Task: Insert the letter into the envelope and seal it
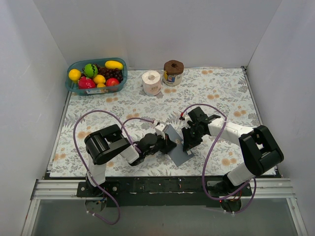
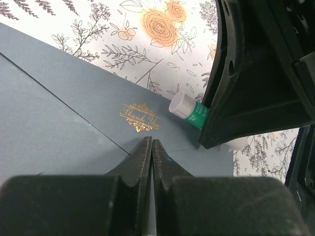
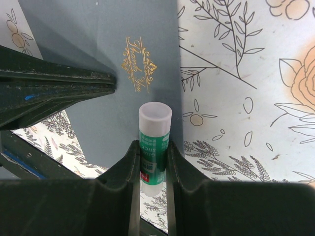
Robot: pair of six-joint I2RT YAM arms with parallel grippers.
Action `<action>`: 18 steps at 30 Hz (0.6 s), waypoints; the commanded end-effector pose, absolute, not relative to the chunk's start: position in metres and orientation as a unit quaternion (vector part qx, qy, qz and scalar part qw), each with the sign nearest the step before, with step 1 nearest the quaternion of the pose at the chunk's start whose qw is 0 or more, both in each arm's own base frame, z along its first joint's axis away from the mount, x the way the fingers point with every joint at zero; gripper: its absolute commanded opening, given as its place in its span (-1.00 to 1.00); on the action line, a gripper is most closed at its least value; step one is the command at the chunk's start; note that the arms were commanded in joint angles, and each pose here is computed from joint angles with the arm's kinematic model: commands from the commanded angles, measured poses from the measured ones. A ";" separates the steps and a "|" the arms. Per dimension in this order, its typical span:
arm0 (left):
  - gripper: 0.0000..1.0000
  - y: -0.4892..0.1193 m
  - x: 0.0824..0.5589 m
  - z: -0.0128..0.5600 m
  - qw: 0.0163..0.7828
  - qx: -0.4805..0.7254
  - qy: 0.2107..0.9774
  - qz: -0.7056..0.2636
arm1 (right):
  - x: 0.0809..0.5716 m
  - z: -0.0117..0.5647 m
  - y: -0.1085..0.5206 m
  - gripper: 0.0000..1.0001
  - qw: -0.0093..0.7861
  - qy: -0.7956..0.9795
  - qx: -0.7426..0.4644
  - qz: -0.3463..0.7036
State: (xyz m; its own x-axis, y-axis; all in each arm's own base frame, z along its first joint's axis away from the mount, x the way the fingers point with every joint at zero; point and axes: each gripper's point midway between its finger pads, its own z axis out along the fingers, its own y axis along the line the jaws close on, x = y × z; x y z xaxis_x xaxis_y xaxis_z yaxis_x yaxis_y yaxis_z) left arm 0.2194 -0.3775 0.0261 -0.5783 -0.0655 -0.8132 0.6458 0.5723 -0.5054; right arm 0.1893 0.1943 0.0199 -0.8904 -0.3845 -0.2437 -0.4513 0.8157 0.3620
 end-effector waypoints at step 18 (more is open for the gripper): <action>-1.00 -0.355 0.268 0.021 0.443 0.193 0.801 -0.353 | 0.181 -0.007 0.176 -0.97 0.056 0.957 -0.230 0.165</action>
